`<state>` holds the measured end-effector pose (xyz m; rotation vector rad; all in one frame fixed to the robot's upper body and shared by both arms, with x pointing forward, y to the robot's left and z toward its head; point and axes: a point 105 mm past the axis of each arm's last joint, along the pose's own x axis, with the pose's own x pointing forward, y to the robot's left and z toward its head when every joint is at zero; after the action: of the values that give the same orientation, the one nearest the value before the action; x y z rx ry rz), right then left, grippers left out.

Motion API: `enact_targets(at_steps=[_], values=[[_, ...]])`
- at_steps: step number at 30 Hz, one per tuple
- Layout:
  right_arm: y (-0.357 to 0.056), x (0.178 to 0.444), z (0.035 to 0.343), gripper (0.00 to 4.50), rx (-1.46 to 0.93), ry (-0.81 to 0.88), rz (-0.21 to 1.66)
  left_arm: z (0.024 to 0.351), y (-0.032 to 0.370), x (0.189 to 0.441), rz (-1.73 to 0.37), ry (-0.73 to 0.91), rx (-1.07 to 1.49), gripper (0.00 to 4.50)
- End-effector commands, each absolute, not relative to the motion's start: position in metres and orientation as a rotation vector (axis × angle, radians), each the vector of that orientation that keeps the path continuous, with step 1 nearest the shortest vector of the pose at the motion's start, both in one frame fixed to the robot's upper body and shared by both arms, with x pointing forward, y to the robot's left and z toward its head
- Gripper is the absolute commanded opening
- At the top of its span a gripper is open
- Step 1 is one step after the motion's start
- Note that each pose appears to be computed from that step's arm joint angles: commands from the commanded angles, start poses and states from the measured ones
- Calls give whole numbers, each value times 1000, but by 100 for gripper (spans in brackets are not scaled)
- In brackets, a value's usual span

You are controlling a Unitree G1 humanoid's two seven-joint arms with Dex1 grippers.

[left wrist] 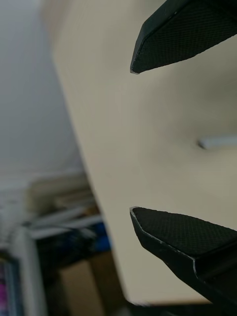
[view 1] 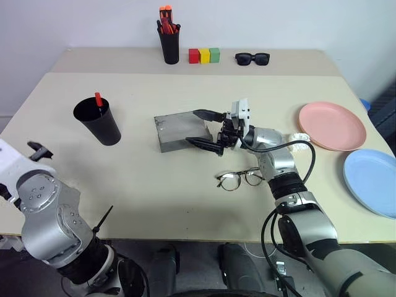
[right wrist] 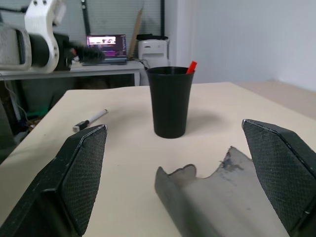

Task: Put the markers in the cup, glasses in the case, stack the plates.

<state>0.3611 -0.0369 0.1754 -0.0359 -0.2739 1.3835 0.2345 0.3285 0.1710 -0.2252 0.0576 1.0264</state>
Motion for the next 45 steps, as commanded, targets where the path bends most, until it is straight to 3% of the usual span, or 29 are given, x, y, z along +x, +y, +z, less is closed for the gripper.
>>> enact_targets(at_steps=[1,9,16,24,33,37,43,45], values=[[-30,360,190,450,-65,-329,1423,166,325,223,1102,86,-292,442],[-24,357,187,450,-68,-321,1453,157,319,232,1103,167,-282,442],[-23,356,186,450,-73,-321,1456,125,321,239,1106,374,-327,442],[-28,357,186,450,-78,-321,1437,121,331,257,1082,439,-308,442],[-37,356,185,450,-88,-323,1406,94,332,257,1106,575,-356,442],[-39,355,185,450,-90,-321,1397,81,333,254,1129,638,-408,313],[-40,354,184,450,-95,-320,1387,80,333,255,1138,670,-460,4],[-39,354,184,450,-95,-320,1385,80,333,254,1146,676,-466,4]])
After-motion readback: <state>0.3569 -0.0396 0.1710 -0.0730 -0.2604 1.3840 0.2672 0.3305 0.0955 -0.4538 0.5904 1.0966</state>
